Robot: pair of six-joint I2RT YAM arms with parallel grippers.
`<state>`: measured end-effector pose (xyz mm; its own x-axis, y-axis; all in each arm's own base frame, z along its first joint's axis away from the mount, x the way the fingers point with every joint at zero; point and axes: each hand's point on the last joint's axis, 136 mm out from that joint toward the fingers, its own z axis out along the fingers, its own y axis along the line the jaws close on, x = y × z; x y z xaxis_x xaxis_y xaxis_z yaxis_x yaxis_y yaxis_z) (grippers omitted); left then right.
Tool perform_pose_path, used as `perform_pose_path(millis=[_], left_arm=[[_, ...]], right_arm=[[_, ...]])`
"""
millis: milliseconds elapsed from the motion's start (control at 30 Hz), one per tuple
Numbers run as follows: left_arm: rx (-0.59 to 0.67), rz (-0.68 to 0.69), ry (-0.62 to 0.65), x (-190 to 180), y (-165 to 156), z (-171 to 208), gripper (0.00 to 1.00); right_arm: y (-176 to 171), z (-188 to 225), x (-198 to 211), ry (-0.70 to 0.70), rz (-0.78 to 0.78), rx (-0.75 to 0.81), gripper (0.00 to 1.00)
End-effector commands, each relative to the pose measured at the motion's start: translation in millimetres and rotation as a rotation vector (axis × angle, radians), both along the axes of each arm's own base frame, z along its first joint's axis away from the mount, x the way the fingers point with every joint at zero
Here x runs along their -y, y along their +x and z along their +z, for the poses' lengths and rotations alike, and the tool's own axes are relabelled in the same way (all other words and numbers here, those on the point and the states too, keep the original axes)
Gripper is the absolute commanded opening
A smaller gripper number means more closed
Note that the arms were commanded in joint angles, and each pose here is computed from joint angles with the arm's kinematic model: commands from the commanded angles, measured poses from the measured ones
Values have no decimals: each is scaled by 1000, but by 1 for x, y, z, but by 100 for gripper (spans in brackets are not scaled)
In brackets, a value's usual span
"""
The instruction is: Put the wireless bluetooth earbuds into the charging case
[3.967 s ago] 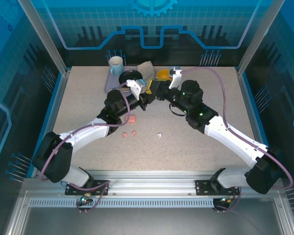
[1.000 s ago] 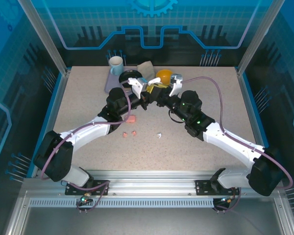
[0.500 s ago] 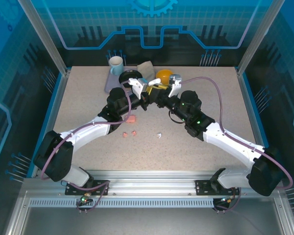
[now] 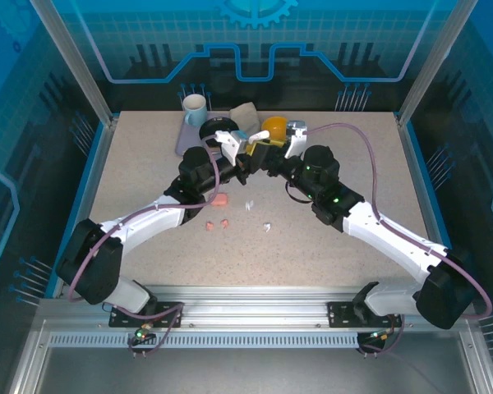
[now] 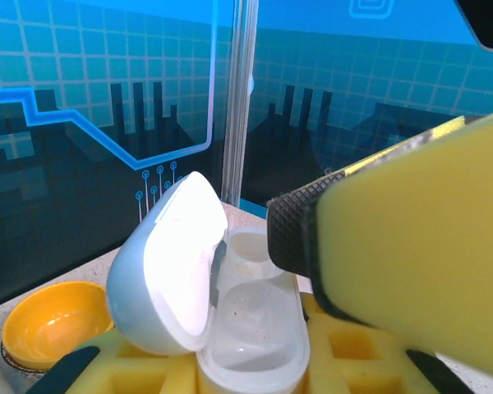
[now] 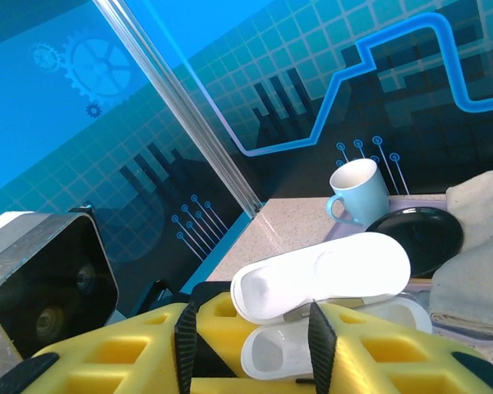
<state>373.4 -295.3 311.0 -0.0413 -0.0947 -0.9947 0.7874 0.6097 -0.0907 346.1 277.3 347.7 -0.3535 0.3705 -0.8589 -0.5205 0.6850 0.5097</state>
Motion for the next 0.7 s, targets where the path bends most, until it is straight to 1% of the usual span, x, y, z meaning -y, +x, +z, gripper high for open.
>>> perform_pose_path(millis=[0, 100, 167, 267, 300, 367, 433, 567, 667], left_arm=[[96, -21, -36, -1, -12, 30, 0], [86, -9, -28, -2, -10, 26, 0], [63, 19, -15, -4, -6, 18, 0], [43, 118, -3, -18, 3, 7, 0], [39, 150, 1, -23, 5, 4, 0], [29, 221, 2, -36, 10, 1, 0], [10, 260, -1, -47, 13, -1, 0], [-22, 292, -10, -62, 11, -3, 0], [-32, 311, -21, -72, 7, 0, 0]], right_arm=[[6, 7, 6, 12, -22, -6, 44], [5, 12, 10, 25, -28, -6, 44], [4, 7, 16, 16, -42, -39, 44], [-2, -1, 34, 16, -82, -89, 46], [-4, -8, 41, 7, -98, -115, 49], [-13, -28, 50, -29, -112, -189, 52], [-22, -56, 53, -80, -103, -282, 55], [-43, -125, 41, -198, -27, -512, 56], [-57, -171, 27, -274, -16, -675, 56]])
